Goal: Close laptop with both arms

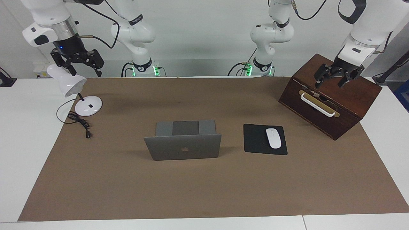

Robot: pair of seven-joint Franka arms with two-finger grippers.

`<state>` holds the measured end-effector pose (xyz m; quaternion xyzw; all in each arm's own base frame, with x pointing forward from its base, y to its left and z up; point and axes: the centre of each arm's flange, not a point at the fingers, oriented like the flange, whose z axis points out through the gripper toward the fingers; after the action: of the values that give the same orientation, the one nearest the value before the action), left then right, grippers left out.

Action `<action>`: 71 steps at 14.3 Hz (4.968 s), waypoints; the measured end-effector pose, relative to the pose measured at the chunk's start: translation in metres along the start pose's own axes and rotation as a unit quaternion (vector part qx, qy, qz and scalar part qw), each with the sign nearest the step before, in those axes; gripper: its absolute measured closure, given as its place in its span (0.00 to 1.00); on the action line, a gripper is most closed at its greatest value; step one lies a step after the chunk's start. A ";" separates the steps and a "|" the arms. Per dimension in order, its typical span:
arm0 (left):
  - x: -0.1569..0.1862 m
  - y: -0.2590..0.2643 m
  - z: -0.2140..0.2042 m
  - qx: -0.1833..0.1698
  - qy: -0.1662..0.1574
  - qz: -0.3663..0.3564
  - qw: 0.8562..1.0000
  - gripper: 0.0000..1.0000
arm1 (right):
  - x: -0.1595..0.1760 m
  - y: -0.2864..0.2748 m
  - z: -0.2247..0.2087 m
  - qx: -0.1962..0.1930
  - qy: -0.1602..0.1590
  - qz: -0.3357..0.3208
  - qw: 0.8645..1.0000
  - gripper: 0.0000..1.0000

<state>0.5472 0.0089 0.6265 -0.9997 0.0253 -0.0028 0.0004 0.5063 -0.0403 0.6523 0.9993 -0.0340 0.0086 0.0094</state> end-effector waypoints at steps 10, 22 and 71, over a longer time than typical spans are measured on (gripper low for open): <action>0.000 -0.001 0.000 0.000 0.000 -0.001 1.000 0.00 | 0.000 0.006 -0.001 0.000 0.001 -0.002 1.000 0.00; 0.000 -0.007 -0.001 0.000 0.003 -0.008 1.000 0.08 | 0.000 0.006 -0.001 0.000 0.001 -0.002 1.000 0.00; -0.086 0.225 0.174 -0.086 0.238 0.154 0.955 0.99 | 0.008 0.012 -0.009 -0.002 0.041 0.003 0.999 0.46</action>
<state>0.4507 -0.2111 0.4518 -0.9503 0.1785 -0.2384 -0.0907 0.5130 -0.0525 0.6616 0.9980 -0.0364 0.0494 0.0124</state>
